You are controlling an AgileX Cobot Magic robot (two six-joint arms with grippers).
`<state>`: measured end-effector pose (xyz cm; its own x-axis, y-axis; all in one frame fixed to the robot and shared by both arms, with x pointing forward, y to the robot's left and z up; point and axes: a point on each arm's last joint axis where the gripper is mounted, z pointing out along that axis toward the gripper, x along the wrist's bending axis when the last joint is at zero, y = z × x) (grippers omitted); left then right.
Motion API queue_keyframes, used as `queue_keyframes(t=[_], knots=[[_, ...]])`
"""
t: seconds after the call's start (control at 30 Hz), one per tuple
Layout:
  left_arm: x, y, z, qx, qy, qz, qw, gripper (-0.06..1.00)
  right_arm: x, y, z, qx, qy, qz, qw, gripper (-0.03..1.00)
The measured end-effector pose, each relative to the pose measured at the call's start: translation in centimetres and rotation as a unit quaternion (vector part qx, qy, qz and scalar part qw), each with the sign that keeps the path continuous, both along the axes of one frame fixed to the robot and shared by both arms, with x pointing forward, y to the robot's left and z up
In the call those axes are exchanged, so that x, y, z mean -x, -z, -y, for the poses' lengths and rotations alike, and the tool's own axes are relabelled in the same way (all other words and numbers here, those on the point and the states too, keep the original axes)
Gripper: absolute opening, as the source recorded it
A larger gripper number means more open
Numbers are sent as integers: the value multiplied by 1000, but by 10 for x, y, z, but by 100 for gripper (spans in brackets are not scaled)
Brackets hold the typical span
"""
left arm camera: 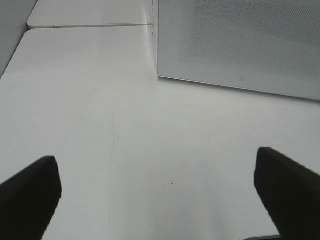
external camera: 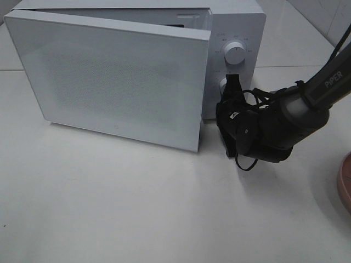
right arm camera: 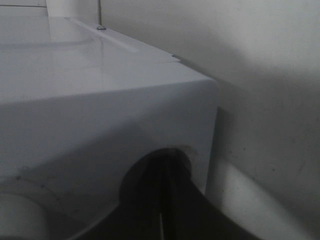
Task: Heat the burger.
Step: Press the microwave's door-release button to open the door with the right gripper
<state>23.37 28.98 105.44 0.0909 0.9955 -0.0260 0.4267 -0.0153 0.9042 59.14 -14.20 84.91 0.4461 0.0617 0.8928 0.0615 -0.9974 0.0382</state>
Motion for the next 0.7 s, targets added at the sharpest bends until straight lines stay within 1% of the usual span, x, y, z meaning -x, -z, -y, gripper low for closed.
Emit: queue_keyframes(t=[0.47, 0.63, 0.7], knots=[[0, 0, 0, 0, 0, 0, 1000, 99, 0, 0, 0, 4, -1, -4, 1000, 0], [0, 0, 0, 0, 0, 0, 1000, 99, 3, 2, 1, 5, -8, 3, 1000, 0], [0, 0, 0, 0, 0, 0, 1000, 99, 5, 1, 3, -2, -7, 12, 1000, 0]])
